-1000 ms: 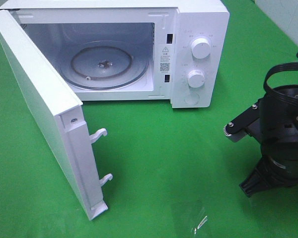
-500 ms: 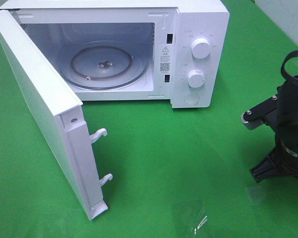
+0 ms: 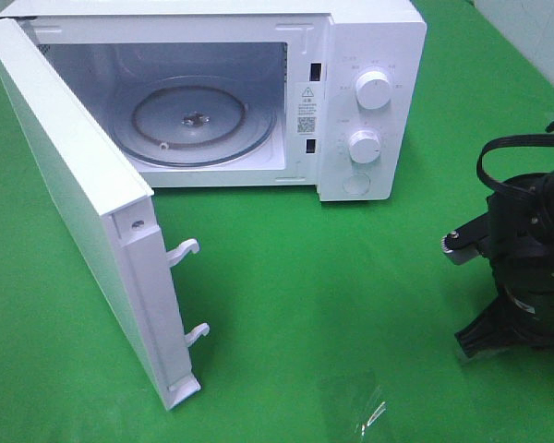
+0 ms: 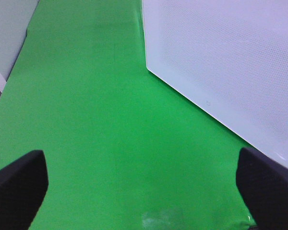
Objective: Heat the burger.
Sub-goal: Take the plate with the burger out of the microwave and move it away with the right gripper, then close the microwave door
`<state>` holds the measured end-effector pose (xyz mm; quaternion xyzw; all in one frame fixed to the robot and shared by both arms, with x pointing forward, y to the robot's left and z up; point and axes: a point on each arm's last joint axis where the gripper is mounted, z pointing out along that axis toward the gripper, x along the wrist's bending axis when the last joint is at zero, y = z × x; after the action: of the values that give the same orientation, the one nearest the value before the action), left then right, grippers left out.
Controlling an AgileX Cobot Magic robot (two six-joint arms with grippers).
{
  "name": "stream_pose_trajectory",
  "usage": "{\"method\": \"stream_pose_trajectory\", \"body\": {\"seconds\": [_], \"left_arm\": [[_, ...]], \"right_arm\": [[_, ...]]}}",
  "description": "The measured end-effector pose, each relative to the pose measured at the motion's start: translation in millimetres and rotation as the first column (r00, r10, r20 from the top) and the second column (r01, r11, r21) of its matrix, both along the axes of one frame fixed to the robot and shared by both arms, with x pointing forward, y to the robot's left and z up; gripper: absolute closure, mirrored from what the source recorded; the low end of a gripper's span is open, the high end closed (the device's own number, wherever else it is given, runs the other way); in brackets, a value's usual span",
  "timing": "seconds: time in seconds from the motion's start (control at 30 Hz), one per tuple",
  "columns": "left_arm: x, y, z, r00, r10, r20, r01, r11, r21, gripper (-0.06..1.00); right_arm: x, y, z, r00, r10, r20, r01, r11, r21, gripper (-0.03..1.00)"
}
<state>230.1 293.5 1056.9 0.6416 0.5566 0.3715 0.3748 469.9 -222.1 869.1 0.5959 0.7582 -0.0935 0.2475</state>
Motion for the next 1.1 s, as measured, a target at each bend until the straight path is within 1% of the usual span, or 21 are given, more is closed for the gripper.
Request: {"method": "stream_pose_trajectory", "body": {"seconds": [0.17,0.23,0.27,0.3,0.33,0.37,0.4,0.43,0.47,0.5,0.57,0.67,0.7,0.73,0.77,0.87,0.9,1.0,1.03,1.07,1.1], "left_arm": [[0.0,0.0,0.0,1.000,0.000,0.000,0.000,1.000,0.000,-0.04],[0.0,0.0,0.0,1.000,0.000,0.000,0.000,1.000,0.000,-0.04],[0.0,0.0,0.0,1.000,0.000,0.000,0.000,1.000,0.000,-0.04],[0.0,0.0,0.0,1.000,0.000,0.000,0.000,1.000,0.000,-0.04],[0.0,0.0,0.0,1.000,0.000,0.000,0.000,1.000,0.000,-0.04],[0.0,0.0,0.0,1.000,0.000,0.000,0.000,1.000,0.000,-0.04],[0.0,0.0,0.0,1.000,0.000,0.000,0.000,1.000,0.000,-0.04],[0.0,0.0,0.0,1.000,0.000,0.000,0.000,1.000,0.000,-0.04],[0.0,0.0,0.0,1.000,0.000,0.000,0.000,1.000,0.000,-0.04],[0.0,0.0,0.0,1.000,0.000,0.000,0.000,1.000,0.000,-0.04],[0.0,0.0,0.0,1.000,0.000,0.000,0.000,1.000,0.000,-0.04],[0.0,0.0,0.0,1.000,0.000,0.000,0.000,1.000,0.000,-0.04],[0.0,0.0,0.0,1.000,0.000,0.000,0.000,1.000,0.000,-0.04],[0.0,0.0,0.0,1.000,0.000,0.000,0.000,1.000,0.000,-0.04],[0.0,0.0,0.0,1.000,0.000,0.000,0.000,1.000,0.000,-0.04],[0.0,0.0,0.0,1.000,0.000,0.000,0.000,1.000,0.000,-0.04],[0.0,0.0,0.0,1.000,0.000,0.000,0.000,1.000,0.000,-0.04],[0.0,0.0,0.0,1.000,0.000,0.000,0.000,1.000,0.000,-0.04],[0.0,0.0,0.0,1.000,0.000,0.000,0.000,1.000,0.000,-0.04],[0.0,0.0,0.0,1.000,0.000,0.000,0.000,1.000,0.000,-0.04],[0.0,0.0,0.0,1.000,0.000,0.000,0.000,1.000,0.000,-0.04]], "right_arm": [[1.2,3.4,-3.7,1.000,0.002,0.009,-0.002,0.999,0.039,0.83],[1.4,4.0,-3.6,1.000,-0.001,0.014,0.000,0.999,0.048,0.79],[1.4,4.0,-3.6,1.000,-0.005,0.015,0.005,0.999,0.049,0.74],[1.4,4.0,-3.6,1.000,-0.005,0.015,0.005,0.999,0.049,0.74],[1.1,4.1,-1.1,1.000,-0.016,0.022,0.015,0.998,0.057,0.67],[1.1,4.1,-1.1,1.000,-0.016,0.022,0.015,0.998,0.057,0.67],[0.5,4.7,4.9,0.999,-0.034,0.037,0.031,0.996,0.079,0.61],[0.5,4.7,4.9,0.999,-0.034,0.037,0.031,0.996,0.079,0.61],[-0.2,5.4,14.8,0.997,-0.047,0.060,0.041,0.993,0.108,0.56],[-0.2,5.4,14.8,0.997,-0.047,0.060,0.041,0.993,0.108,0.56],[-3.3,6.4,37.8,0.992,-0.061,0.109,0.041,0.984,0.174,0.52],[-5.8,6.6,52.7,0.988,-0.062,0.144,0.030,0.977,0.213,0.51],[-9.0,6.6,66.5,0.983,-0.056,0.173,0.012,0.968,0.249,0.51],[-9.0,6.6,66.5,0.983,-0.056,0.173,0.012,0.968,0.249,0.51],[-12.7,7.1,82.1,0.977,-0.032,0.213,-0.032,0.956,0.291,0.51],[-17.0,7.2,95.8,0.969,0.006,0.246,-0.086,0.944,0.318,0.50],[-22.2,7.1,110.5,0.957,0.040,0.288,-0.143,0.927,0.346,0.47],[-27.5,6.5,122.1,0.945,0.073,0.320,-0.193,0.912,0.363,0.42],[-33.7,5.2,133.2,0.931,0.103,0.350,-0.239,0.896,0.373,0.36],[-33.7,5.2,133.2,0.931,0.103,0.350,-0.239,0.896,0.373,0.36],[-39.4,4.0,141.7,0.920,0.128,0.371,-0.276,0.883,0.380,0.30]]}}
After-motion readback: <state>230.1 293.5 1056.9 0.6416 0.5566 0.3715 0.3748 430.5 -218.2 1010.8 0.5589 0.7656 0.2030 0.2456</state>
